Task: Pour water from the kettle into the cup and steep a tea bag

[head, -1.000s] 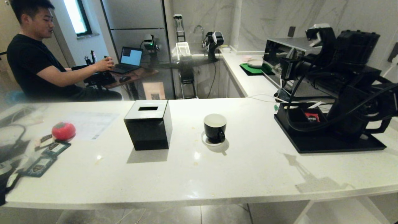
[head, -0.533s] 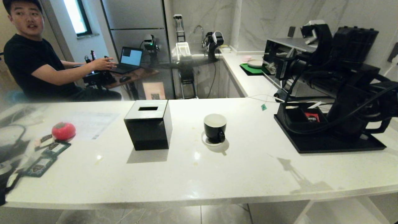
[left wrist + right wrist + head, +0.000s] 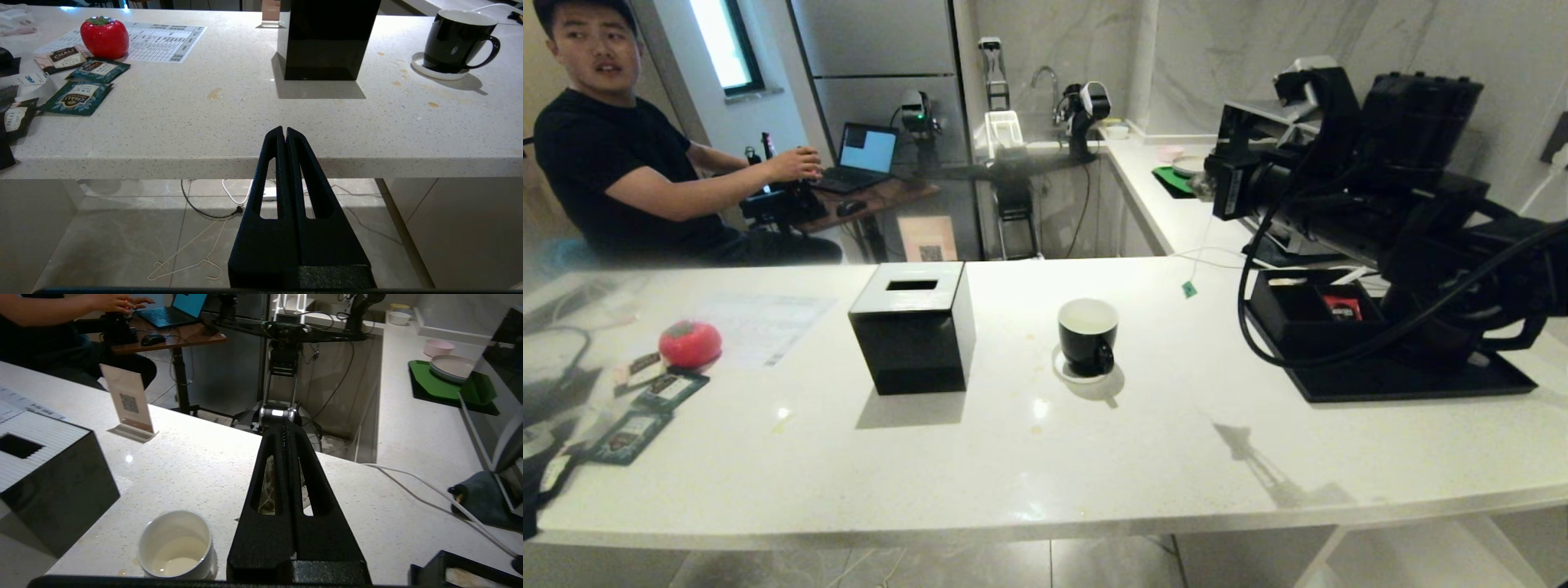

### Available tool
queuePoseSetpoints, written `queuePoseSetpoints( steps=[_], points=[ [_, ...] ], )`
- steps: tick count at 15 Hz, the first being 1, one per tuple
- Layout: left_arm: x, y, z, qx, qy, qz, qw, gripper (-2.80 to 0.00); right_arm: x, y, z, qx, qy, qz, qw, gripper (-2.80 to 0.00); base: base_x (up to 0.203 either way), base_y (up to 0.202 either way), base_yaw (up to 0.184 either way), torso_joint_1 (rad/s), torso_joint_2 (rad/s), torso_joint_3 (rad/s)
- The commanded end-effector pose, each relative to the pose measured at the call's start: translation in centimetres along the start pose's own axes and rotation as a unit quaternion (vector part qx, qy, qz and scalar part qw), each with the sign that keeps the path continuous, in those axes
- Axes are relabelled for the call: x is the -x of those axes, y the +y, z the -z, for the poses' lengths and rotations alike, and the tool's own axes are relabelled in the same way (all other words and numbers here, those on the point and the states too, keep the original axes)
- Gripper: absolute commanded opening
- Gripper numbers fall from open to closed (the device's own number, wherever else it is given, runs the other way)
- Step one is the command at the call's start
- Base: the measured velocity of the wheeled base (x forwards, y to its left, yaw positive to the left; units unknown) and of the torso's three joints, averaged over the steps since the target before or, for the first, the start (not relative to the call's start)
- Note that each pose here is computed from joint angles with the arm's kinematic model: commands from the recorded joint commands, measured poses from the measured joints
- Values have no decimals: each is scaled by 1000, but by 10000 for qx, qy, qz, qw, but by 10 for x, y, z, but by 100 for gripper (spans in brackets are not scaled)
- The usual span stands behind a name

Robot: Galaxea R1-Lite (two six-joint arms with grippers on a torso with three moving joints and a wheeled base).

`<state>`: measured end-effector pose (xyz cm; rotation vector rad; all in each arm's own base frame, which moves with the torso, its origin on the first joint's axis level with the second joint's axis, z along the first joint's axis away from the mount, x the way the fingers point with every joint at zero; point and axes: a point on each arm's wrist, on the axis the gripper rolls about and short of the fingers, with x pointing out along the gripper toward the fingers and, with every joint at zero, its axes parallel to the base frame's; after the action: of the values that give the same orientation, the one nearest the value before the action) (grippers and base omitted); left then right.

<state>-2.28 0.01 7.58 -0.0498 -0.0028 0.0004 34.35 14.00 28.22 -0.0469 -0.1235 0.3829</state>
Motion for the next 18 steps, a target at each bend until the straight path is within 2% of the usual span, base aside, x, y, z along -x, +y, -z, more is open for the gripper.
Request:
queuePoseSetpoints(
  steps=[1, 10, 14, 16, 18],
  points=[
    [0, 0, 0, 12, -1, 2, 10000, -280, -4, 7, 5, -4, 38, -93, 9999, -280, 0, 0, 0, 0, 0, 0],
    [0, 0, -1, -43, -28, 3, 10000, -280, -4, 9, 6, 109, 64, -124, 9998, -280, 0, 0, 0, 0, 0, 0],
    [6, -2, -19, -39, -291, 175, 9994, -280, -4, 10, 6, 107, 63, -142, 9998, -280, 0, 0, 0, 0, 0, 0],
    [11, -2, -26, -37, -184, 195, 9996, -280, -6, 12, 9, 111, 79, -163, 9998, -280, 0, 0, 0, 0, 0, 0],
    [18, -3, -32, -27, 83, 229, 9997, -280, -6, 13, 9, 106, 84, -172, 9998, -280, 0, 0, 0, 0, 0, 0]
  ],
)
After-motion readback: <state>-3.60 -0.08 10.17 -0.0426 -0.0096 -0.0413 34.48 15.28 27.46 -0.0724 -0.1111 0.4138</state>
